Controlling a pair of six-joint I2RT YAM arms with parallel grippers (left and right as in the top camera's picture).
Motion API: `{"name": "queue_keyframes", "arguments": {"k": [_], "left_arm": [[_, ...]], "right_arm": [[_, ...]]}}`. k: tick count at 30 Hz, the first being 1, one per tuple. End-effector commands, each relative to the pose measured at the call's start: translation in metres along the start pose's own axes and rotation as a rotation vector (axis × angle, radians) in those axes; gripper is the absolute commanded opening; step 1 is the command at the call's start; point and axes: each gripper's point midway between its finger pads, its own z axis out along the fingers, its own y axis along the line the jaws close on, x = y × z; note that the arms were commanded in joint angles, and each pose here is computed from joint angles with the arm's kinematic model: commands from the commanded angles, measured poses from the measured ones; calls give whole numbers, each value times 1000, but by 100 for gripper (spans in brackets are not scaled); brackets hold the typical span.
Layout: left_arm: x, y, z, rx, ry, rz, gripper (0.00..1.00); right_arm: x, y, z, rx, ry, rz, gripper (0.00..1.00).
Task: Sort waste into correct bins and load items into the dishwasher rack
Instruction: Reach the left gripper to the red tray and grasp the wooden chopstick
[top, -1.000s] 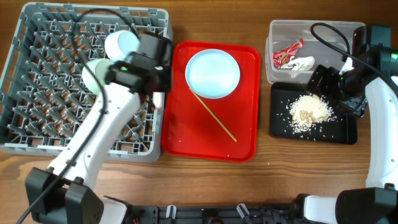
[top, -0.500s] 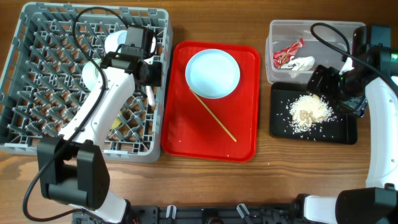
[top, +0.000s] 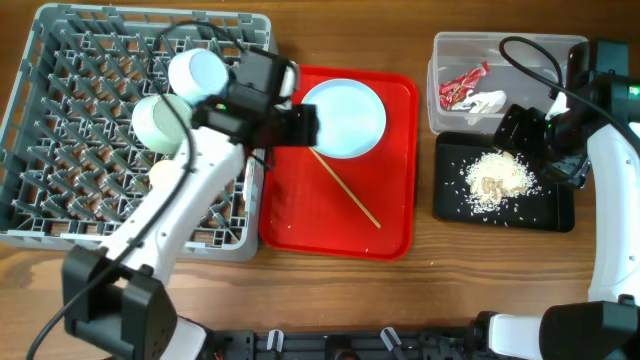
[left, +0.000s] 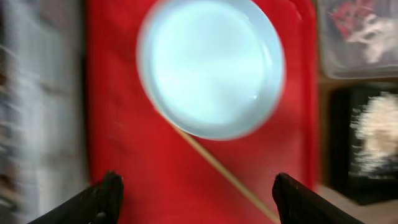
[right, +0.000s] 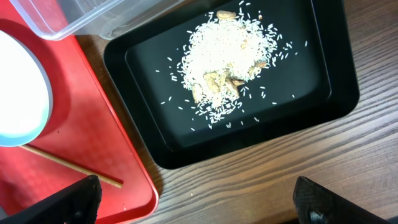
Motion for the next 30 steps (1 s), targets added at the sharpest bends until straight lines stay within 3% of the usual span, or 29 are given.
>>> {"name": "queue_keyframes", "arguments": {"k": [1, 9, 15, 23, 30], "left_arm": [[38, -22, 36, -37, 112, -236, 77], [87, -37, 85, -200, 164, -311, 72], [105, -30, 109, -330, 125, -240, 71], [127, -22, 128, -373, 190, -222, 72], [143, -12, 121, -424, 257, -218, 53]], "right_arm": [[0, 2, -9, -22, -24, -12, 100], [0, 2, -9, -22, -22, -12, 100], [1, 3, -9, -28, -17, -12, 100], [1, 3, -9, -28, -17, -12, 100], [1, 3, -9, -28, -17, -12, 100]]}}
